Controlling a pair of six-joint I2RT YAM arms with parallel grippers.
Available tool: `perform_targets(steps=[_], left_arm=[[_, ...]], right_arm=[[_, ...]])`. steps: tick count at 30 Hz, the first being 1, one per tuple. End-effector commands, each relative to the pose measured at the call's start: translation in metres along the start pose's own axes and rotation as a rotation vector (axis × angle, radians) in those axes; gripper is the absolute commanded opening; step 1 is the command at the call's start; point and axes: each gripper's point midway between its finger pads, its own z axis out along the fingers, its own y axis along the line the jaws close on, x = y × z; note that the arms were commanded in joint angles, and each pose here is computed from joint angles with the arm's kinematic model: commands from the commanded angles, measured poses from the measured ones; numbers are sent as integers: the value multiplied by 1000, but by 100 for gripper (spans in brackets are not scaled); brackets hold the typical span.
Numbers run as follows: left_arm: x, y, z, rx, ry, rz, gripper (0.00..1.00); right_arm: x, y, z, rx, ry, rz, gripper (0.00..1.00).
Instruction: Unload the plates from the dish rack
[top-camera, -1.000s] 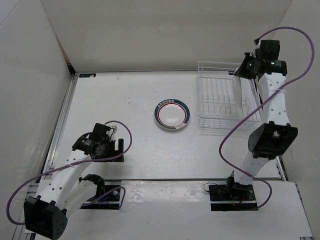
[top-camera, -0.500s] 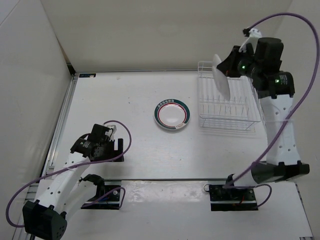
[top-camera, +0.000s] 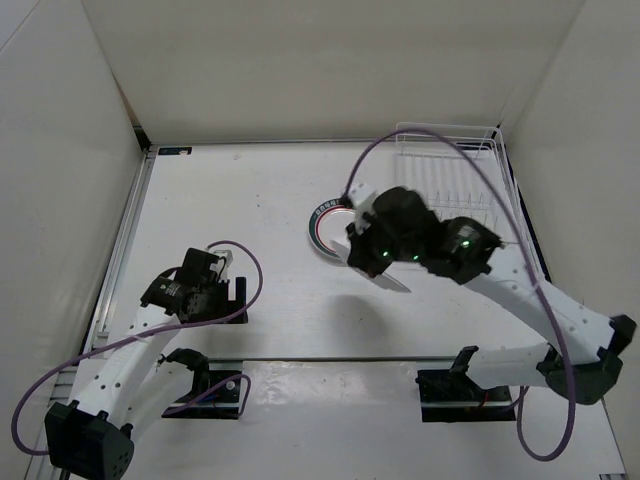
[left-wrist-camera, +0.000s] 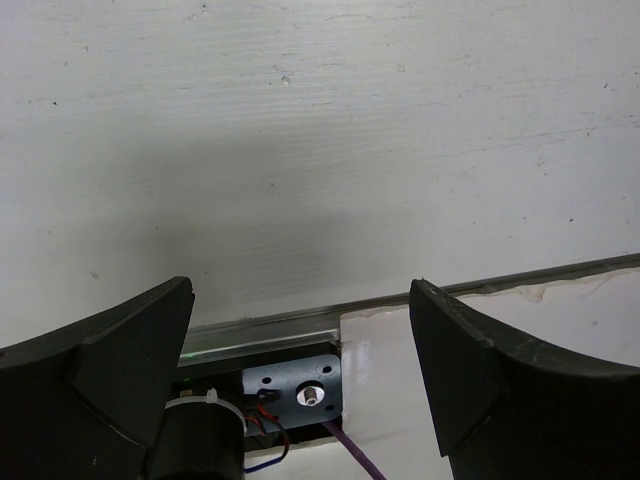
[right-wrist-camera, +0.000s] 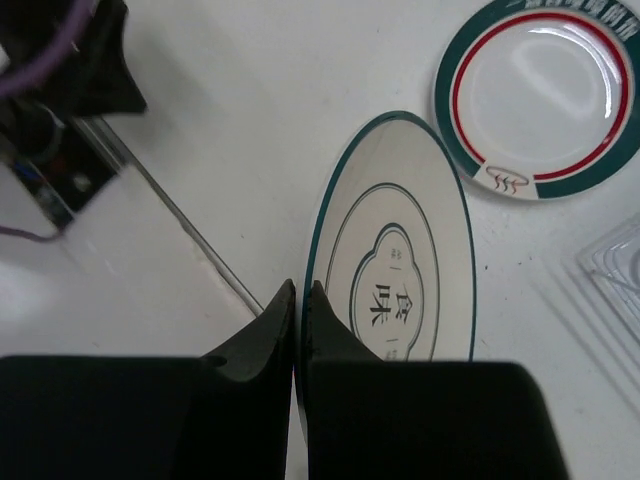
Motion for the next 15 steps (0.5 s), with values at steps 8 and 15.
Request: perform_targets(steps=[8,15], left_arm=[[-7,0,-6,-5,-33,-3,100],[-7,0,-6,-5,-32,2,100]], right_arm=[[63,4,57,310,145,-293,0],[116,-5,68,368,198,-262,0]])
